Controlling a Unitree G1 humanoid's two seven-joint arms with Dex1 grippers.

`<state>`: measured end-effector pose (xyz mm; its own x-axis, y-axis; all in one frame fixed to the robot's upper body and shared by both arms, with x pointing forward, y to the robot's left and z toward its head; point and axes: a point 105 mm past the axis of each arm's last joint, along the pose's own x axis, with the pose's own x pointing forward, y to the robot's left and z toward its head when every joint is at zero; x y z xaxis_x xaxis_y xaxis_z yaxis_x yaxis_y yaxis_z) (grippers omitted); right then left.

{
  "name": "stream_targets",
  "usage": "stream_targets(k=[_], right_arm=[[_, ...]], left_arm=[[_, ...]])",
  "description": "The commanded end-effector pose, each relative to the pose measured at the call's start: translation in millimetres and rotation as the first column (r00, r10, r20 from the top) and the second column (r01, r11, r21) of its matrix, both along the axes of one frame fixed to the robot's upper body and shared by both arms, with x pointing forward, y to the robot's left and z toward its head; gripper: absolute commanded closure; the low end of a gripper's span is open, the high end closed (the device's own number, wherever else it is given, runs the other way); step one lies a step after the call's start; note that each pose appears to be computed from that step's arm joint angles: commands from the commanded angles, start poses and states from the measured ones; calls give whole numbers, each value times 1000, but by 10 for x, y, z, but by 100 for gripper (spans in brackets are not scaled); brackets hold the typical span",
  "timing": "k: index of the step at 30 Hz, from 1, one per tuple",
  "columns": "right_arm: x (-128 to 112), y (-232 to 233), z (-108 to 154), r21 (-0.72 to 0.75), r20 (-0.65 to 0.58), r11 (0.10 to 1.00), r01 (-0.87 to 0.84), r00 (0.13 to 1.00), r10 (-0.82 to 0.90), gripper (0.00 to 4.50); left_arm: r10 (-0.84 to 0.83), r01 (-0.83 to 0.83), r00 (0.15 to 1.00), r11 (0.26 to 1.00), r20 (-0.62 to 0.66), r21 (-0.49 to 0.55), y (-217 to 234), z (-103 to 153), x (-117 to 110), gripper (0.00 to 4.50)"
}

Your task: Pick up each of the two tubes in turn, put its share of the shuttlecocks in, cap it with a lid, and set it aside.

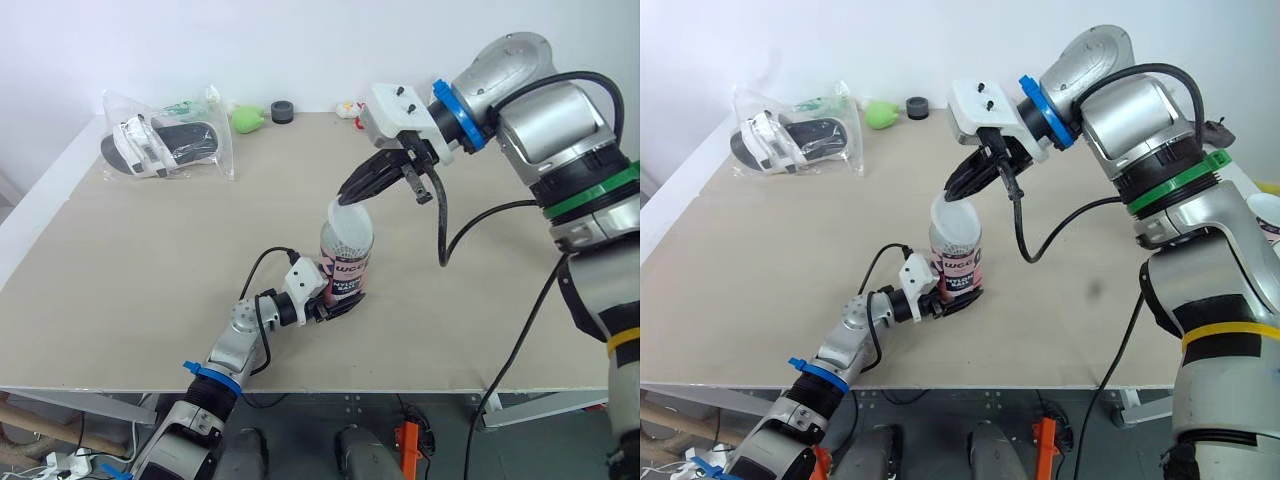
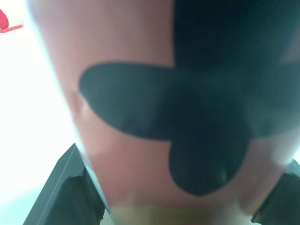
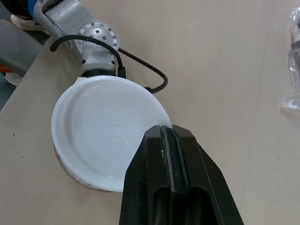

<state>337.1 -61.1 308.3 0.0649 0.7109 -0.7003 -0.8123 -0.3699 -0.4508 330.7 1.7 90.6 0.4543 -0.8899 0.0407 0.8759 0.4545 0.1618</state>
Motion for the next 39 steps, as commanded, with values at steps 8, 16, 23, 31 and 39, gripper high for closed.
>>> stream_targets(k=[8, 16, 23, 31, 39], right_arm=[[-40, -58, 24, -86, 32, 996, -27, 999, 30, 446], [12, -99, -115, -131, 30, 991, -19, 999, 23, 446], [62, -101, -249, -176, 54, 984, -28, 998, 38, 446], [93, -91, -342, -208, 76, 977, -39, 996, 56, 446], [95, -77, -367, -215, 90, 975, -49, 993, 70, 416]], left_arm=[[25, -20, 997, 998, -79, 62, 37, -276, -16, 143], [23, -18, 997, 998, -75, 67, 33, -279, -19, 143], [24, -19, 997, 997, -74, 69, 34, -281, -19, 143], [24, -19, 997, 997, -74, 69, 33, -281, -19, 143], [26, -20, 997, 997, -74, 69, 34, -284, -23, 143]])
